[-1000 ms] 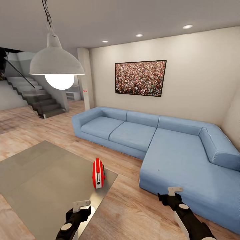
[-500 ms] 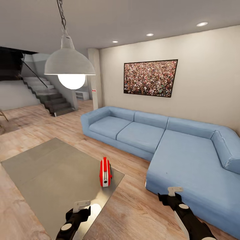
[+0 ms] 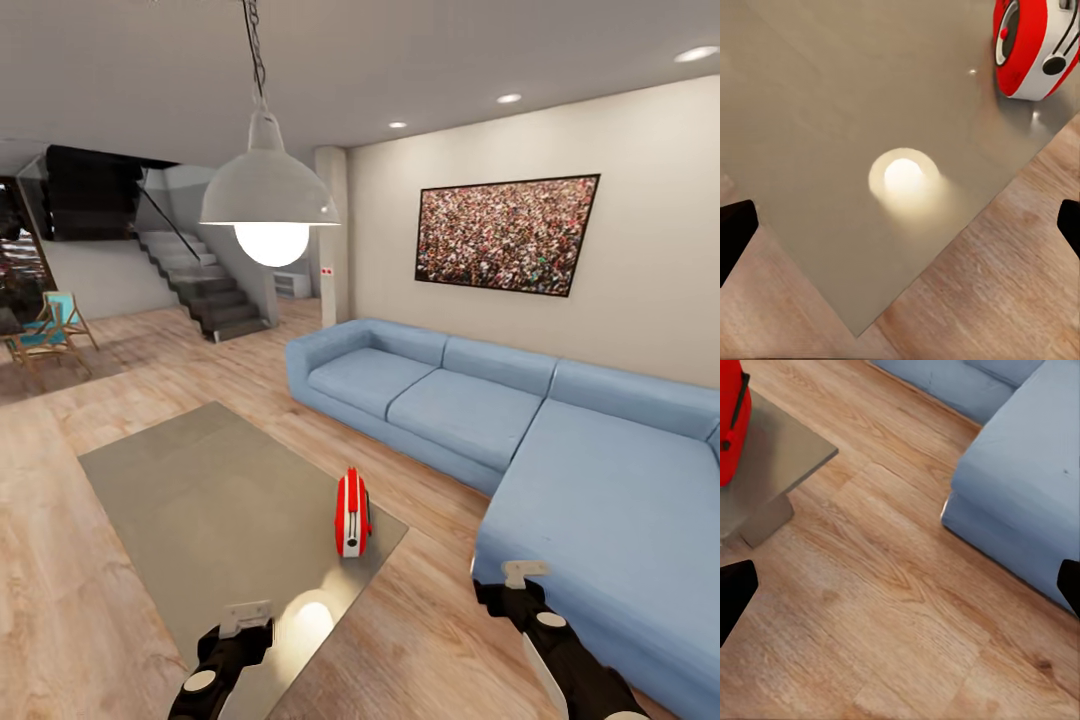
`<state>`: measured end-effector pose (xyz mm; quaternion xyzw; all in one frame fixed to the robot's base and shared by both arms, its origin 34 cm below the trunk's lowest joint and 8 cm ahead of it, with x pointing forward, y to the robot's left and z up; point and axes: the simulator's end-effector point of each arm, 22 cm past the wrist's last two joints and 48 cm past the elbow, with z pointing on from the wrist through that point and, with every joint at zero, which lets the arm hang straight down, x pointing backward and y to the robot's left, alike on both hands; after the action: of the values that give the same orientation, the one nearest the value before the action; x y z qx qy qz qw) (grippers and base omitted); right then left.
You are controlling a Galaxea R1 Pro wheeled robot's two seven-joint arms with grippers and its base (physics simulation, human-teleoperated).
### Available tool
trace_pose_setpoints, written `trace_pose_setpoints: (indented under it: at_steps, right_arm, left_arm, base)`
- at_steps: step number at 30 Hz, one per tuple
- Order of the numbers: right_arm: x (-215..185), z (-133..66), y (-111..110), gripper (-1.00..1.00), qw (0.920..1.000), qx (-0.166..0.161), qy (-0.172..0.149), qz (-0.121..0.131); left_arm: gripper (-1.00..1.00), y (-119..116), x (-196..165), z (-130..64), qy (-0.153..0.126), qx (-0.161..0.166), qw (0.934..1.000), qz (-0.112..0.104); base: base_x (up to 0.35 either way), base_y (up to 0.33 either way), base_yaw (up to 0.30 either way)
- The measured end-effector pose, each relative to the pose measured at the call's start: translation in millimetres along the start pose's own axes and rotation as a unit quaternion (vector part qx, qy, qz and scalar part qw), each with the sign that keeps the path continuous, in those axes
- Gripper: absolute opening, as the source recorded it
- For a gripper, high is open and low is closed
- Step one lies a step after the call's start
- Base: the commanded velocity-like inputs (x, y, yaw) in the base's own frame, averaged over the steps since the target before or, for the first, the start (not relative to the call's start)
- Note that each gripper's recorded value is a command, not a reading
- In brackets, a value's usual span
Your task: Turn on the radio receiver that's on the table in the living room.
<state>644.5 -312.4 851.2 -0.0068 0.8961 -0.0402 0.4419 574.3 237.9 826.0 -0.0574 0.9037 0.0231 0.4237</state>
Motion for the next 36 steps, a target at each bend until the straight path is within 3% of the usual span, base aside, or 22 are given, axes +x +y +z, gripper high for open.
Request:
trace_pose_setpoints:
  at_steps: [19,36]
  right_arm:
    - [4.6,0.2,0.1,1.00,1.0000,0.000,0.005,-0.001]
    - [4.6,0.2,0.3,1.00,1.0000,-0.001,0.005,-0.001]
  left_arm:
    - [1.00,-2.1,0.1,-0.2,0.000,0.001,1.0000,-0.001]
    - [1.00,-1.8,0.1,-0.2,0.000,0.000,1.0000,0.000]
  base:
    - [0.000,-0.016,0.235]
    - [0.175,-0.261,0.036]
